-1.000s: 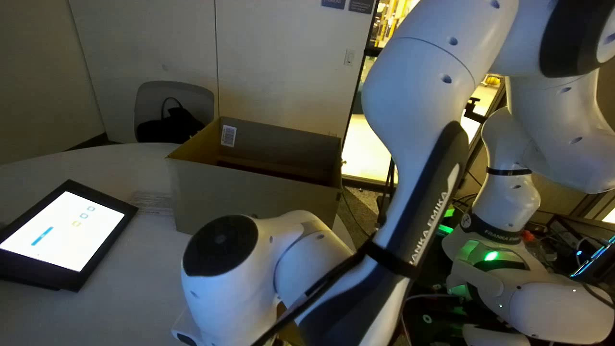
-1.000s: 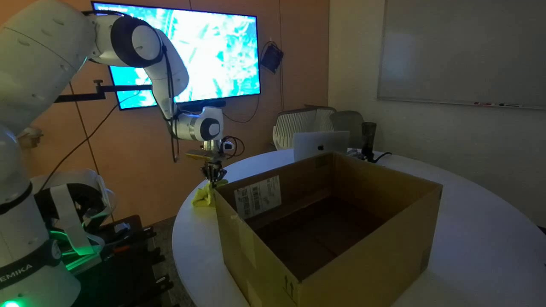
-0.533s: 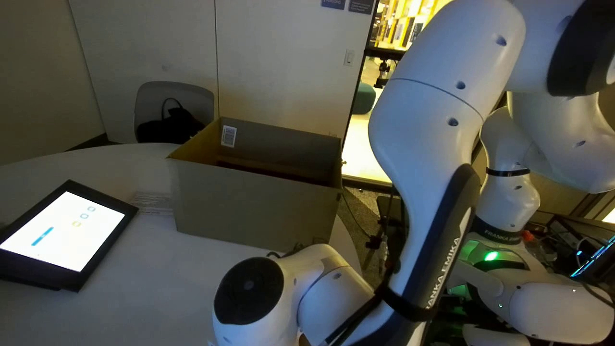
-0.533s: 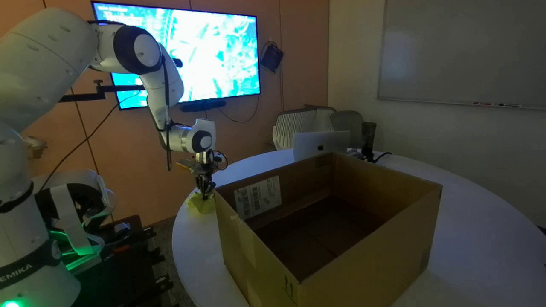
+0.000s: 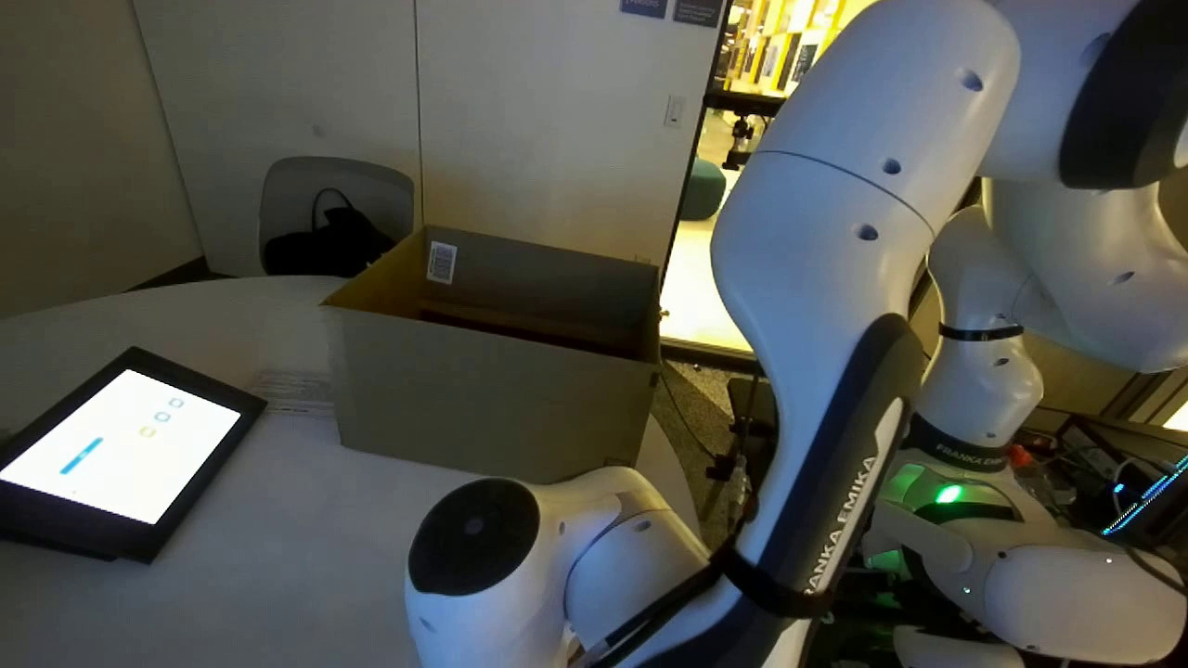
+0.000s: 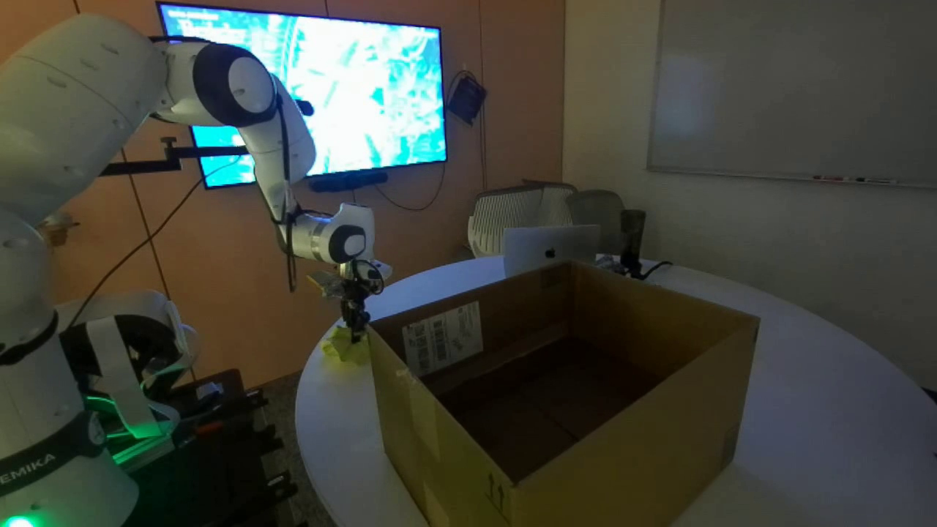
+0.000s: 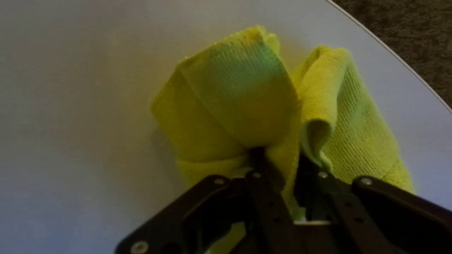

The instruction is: Pick up the pen and put it in the middle of the towel. Fold the towel and put it in the box.

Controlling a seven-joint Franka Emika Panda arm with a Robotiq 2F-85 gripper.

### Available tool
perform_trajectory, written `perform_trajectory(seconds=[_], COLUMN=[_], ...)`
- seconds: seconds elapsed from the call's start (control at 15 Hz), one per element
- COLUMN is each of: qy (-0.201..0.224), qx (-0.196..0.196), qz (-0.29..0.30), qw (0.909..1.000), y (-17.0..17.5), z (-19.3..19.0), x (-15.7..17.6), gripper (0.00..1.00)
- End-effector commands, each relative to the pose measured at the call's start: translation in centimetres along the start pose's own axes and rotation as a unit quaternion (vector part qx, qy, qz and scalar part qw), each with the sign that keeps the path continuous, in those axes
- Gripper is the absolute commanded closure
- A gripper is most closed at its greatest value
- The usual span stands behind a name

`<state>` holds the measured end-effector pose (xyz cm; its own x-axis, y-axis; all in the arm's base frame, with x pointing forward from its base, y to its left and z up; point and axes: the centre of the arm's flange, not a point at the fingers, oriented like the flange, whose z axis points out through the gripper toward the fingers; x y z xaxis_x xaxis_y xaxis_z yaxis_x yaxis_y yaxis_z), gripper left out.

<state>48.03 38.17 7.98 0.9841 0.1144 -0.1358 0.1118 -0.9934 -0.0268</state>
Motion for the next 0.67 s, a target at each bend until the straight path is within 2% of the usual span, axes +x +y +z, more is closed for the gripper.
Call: perform_trajectory(seconds=[0.0, 0.4, 0.6], qy=[0.006, 0.025, 0.034], qx=[0.025, 0.046, 0.051], qz=[0.02, 0.034, 0.037], qw=[0.9995, 0.998, 0.9974], y=[0.7, -0.3, -0.4], z=[-2.6, -6.2, -7.2], x=[-0.5, -0.8, -1.0], gripper=[0.47, 0.01, 0.0])
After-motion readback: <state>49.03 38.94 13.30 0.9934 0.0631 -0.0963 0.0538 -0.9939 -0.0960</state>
